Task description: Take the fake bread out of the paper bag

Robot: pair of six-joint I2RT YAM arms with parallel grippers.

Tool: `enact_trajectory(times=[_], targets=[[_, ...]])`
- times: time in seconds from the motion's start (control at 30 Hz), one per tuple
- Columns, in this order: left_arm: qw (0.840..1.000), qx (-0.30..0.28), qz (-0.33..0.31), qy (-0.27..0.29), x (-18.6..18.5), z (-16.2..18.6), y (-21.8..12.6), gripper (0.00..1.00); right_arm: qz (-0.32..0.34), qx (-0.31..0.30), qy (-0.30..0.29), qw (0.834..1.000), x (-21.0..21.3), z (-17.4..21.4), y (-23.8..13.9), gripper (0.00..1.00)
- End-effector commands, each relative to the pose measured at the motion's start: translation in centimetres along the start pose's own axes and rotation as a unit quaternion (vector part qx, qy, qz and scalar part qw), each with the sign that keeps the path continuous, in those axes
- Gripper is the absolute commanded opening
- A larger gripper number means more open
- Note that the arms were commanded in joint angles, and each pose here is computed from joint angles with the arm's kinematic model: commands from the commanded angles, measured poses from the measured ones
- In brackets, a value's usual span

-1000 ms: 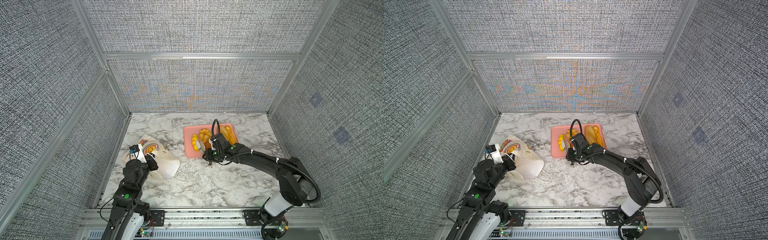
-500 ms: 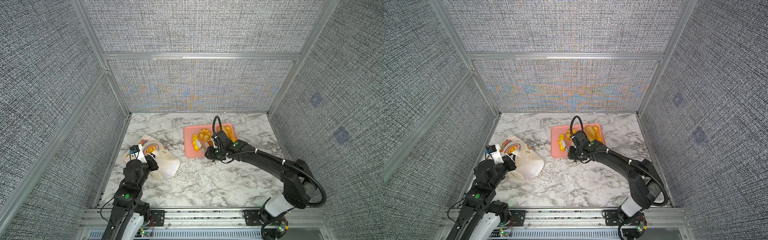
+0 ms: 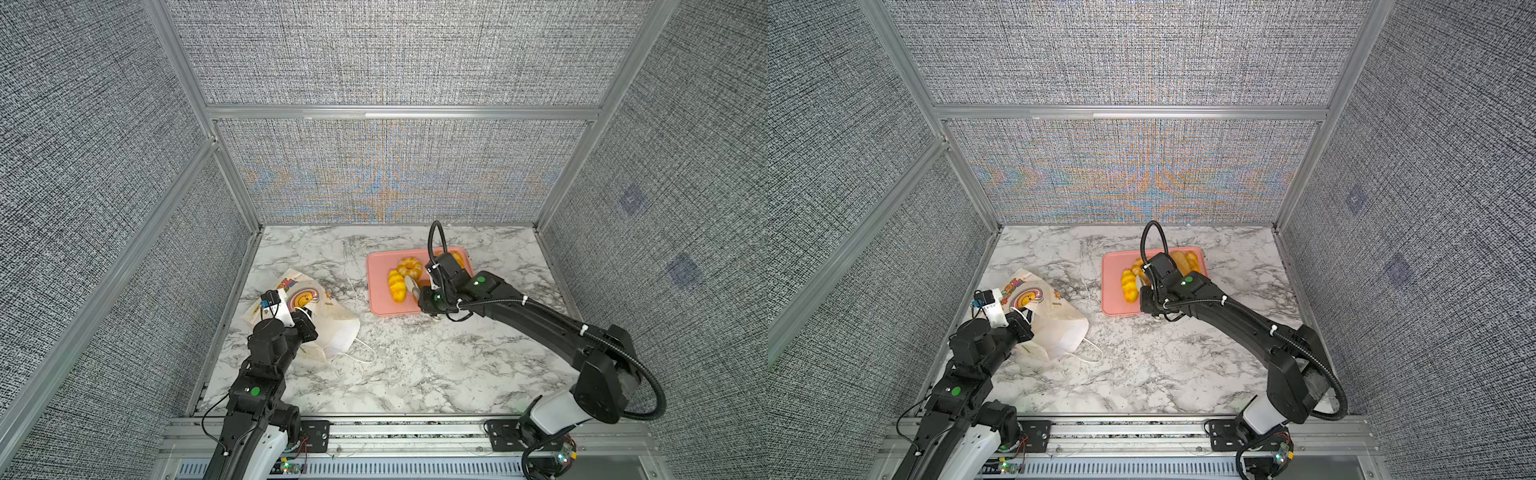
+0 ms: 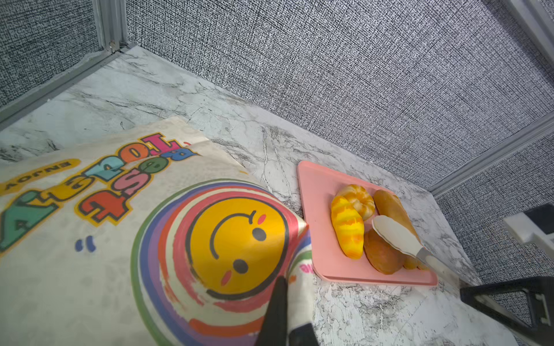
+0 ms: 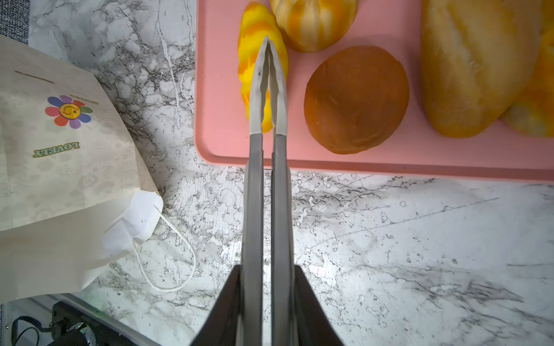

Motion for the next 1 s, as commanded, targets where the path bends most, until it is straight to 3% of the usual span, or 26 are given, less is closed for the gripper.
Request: enact_trajectory(times=[0.0, 0.1, 0.23, 0.43, 0.67, 0.83, 0.97], targets=[[1.0, -0.002, 0.001, 0.002, -0.1, -0.2, 0.0, 0.0, 0.024, -0.012, -0.014, 1.0, -0.3, -0.4, -1.3, 0.27], [1.0, -0.005, 0.005, 0.007, -0.2, -0.4, 0.0, 0.0, 0.014, -0.017, -0.02, 1.0, 0.2, -0.6, -2.3, 0.27], [0.999, -0.009, 0.034, 0.037, -1.1, -0.9, -0.1, 0.0, -0.06, -0.003, -0.044, 0.997, 3.0, 0.5, -4.1, 0.27], [0.991, 0.016, 0.071, 0.11, -2.2, -0.8, 0.4, 0.0, -0.196, 0.055, -0.081, 0.976, 7.0, 6.0, -6.4, 0.27], [0.983, 0.016, 0.062, 0.171, -1.9, -0.9, 1.7, 0.0, -0.272, 0.092, -0.073, 0.955, 8.1, 11.9, -7.9, 0.27], [0.971, 0.003, 0.088, 0.221, -2.4, -0.6, 2.2, 0.0, -0.308, 0.102, -0.076, 0.943, 10.0, 13.5, -7.4, 0.27], [0.968, 0.0, 0.101, 0.228, -2.5, 0.0, 2.3, 0.0, -0.32, 0.108, -0.069, 0.939, 11.7, 14.0, -5.2, 0.28]])
Point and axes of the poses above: each gripper's point midway between its finger pads, its own y axis out along the fingers, its own x axis along the line the jaws close on, z = x × y, the point moved 5 cm from there along -y, back along the fingers, and after that the axes turned 10 degrees about y, right-handed, at the moved point
